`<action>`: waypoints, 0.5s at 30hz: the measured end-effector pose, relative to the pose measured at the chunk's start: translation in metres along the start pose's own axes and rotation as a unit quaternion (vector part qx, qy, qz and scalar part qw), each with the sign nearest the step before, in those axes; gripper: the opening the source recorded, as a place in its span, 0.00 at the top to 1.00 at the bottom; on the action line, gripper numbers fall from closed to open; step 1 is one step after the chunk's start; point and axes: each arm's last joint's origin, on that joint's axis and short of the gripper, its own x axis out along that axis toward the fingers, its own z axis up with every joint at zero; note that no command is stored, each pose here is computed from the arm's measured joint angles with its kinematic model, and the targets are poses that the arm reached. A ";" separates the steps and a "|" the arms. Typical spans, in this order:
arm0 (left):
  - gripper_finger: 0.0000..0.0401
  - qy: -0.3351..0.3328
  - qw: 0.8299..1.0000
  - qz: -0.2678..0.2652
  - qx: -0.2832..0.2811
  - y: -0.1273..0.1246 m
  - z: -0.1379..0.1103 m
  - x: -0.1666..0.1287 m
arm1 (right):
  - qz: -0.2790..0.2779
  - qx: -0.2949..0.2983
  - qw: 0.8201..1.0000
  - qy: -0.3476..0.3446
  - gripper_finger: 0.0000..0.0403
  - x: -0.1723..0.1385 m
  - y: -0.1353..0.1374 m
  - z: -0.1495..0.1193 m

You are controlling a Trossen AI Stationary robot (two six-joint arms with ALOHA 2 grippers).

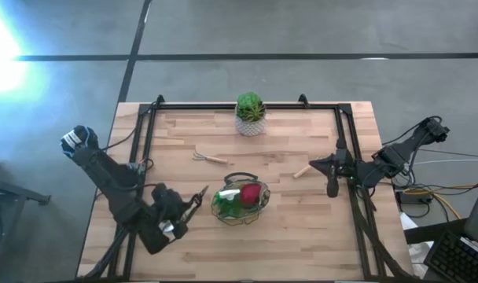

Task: Pick & Place Garden tools in Gardening bag
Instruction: Put the green shear scissors into the white gardening bag

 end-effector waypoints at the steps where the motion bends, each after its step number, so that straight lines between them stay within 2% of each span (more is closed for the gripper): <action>1: 0.92 -0.023 1.000 0.001 0.010 0.000 0.000 -0.001 | 0.004 0.007 1.000 -0.005 0.98 0.000 0.001 0.001; 5: 0.92 -0.115 0.992 0.012 0.051 0.000 0.001 -0.002 | 0.021 0.015 0.999 -0.019 0.98 0.002 0.005 0.004; 9: 0.92 -0.170 0.981 0.023 0.092 0.000 0.002 0.001 | 0.035 -0.001 0.999 -0.027 0.98 0.005 0.011 0.006; 15: 0.92 -0.235 0.965 0.032 0.116 0.006 0.011 -0.002 | 0.036 -0.026 0.998 -0.042 0.98 0.011 0.019 0.010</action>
